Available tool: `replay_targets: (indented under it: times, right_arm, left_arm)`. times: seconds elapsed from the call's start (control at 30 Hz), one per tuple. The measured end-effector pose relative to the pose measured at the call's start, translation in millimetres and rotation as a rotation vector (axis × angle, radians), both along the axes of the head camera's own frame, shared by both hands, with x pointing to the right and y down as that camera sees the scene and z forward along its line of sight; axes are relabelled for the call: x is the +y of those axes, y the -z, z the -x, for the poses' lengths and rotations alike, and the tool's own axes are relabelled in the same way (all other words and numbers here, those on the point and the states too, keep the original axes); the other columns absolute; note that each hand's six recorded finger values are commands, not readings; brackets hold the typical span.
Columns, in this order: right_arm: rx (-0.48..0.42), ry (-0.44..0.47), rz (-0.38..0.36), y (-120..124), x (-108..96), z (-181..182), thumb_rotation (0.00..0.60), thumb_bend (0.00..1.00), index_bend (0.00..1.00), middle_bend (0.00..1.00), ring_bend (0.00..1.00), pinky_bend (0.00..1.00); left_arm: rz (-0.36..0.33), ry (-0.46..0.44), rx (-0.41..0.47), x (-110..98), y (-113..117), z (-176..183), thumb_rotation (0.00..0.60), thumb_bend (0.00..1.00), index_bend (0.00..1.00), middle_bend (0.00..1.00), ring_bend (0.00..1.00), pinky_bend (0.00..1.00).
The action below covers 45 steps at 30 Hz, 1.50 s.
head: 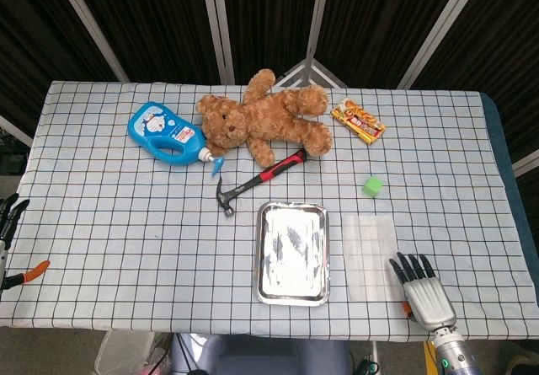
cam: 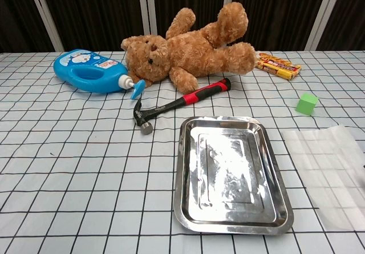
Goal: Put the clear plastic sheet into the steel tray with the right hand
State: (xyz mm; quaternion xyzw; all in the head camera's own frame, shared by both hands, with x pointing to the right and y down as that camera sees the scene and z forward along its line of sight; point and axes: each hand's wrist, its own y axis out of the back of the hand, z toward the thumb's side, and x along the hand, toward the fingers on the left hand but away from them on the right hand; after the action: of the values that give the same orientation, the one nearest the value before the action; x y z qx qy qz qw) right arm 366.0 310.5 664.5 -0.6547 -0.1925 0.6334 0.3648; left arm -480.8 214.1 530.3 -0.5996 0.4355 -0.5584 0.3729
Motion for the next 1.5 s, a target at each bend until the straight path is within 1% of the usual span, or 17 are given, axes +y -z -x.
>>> replay_targets:
  times: [0.8,1.03,1.5]
  right_arm:
    - [0.043,-0.005,0.018,-11,-1,-7,0.6,0.38,0.0,0.0,0.0,0.0]
    - [0.022,-0.01,0.006,-9,-3,-4,0.6,0.45,0.0,0.0,0.0,0.0]
    - [-0.013,-0.006,-0.021,3,-10,6,0.6,0.47,0.0,0.0,0.0,0.0]
  left_arm:
    - [0.004,0.004,0.002,0,-1,0,0.6,0.0,0.0,0.0,0.0,0.0]
    - [0.005,0.002,0.003,1,-2,0,0.6,0.0,0.0,0.0,0.0,0.0]
    - [0.001,0.003,0.007,0,-1,0,0.6,0.0,0.0,0.0,0.0,0.0]
